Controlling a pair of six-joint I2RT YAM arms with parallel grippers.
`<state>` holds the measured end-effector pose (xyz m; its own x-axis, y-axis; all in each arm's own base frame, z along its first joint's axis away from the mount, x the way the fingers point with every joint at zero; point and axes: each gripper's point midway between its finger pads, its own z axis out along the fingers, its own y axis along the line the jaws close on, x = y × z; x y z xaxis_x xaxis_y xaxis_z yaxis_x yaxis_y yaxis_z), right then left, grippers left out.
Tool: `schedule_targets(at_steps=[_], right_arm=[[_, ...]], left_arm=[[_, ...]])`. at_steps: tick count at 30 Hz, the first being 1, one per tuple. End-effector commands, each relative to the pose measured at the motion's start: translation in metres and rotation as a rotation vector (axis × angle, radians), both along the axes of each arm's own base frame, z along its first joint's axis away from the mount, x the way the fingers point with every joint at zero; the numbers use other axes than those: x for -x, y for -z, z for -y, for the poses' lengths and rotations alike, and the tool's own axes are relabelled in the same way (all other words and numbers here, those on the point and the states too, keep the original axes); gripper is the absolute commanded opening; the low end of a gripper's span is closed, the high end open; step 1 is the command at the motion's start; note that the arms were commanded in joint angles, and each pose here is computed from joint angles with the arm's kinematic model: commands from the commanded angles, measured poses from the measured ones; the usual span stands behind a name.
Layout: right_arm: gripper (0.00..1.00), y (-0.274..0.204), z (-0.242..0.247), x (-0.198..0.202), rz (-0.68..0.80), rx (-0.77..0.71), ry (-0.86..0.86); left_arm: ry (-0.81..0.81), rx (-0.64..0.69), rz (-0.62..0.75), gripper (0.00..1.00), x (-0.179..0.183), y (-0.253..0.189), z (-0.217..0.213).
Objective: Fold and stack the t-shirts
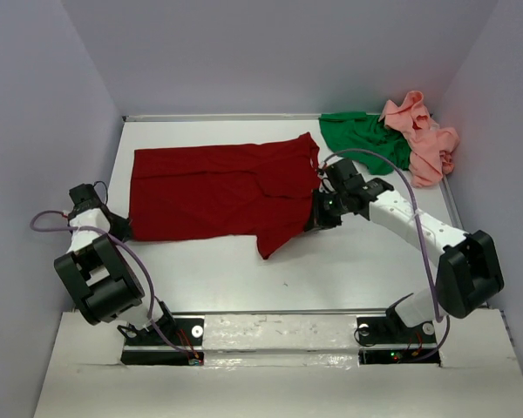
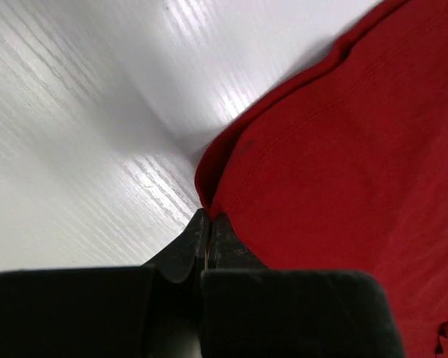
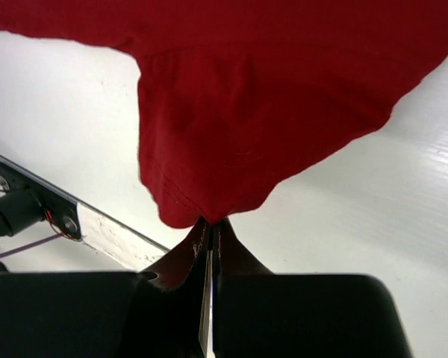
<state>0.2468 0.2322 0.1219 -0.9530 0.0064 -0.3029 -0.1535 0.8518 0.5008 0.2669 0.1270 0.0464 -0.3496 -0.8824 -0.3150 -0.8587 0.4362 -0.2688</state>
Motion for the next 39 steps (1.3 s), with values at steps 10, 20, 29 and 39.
schedule_targets(at_steps=[10, 20, 29, 39], right_arm=[[0.0, -0.044, 0.018, -0.088, 0.125, -0.014, 0.031], [0.0, -0.059, 0.011, -0.132, 0.164, -0.031, 0.027], [0.0, -0.063, 0.019, -0.165, 0.19, -0.034, 0.053], [0.0, -0.067, 0.028, -0.199, 0.211, -0.028, 0.053]], left_arm=[[-0.02, 0.007, 0.074, 0.0, -0.032, -0.03, -0.012], [0.024, 0.0, 0.088, 0.0, -0.067, -0.042, -0.004], [0.042, -0.037, 0.097, 0.0, -0.101, -0.06, -0.003], [0.033, -0.045, 0.088, 0.0, -0.121, -0.065, -0.014]])
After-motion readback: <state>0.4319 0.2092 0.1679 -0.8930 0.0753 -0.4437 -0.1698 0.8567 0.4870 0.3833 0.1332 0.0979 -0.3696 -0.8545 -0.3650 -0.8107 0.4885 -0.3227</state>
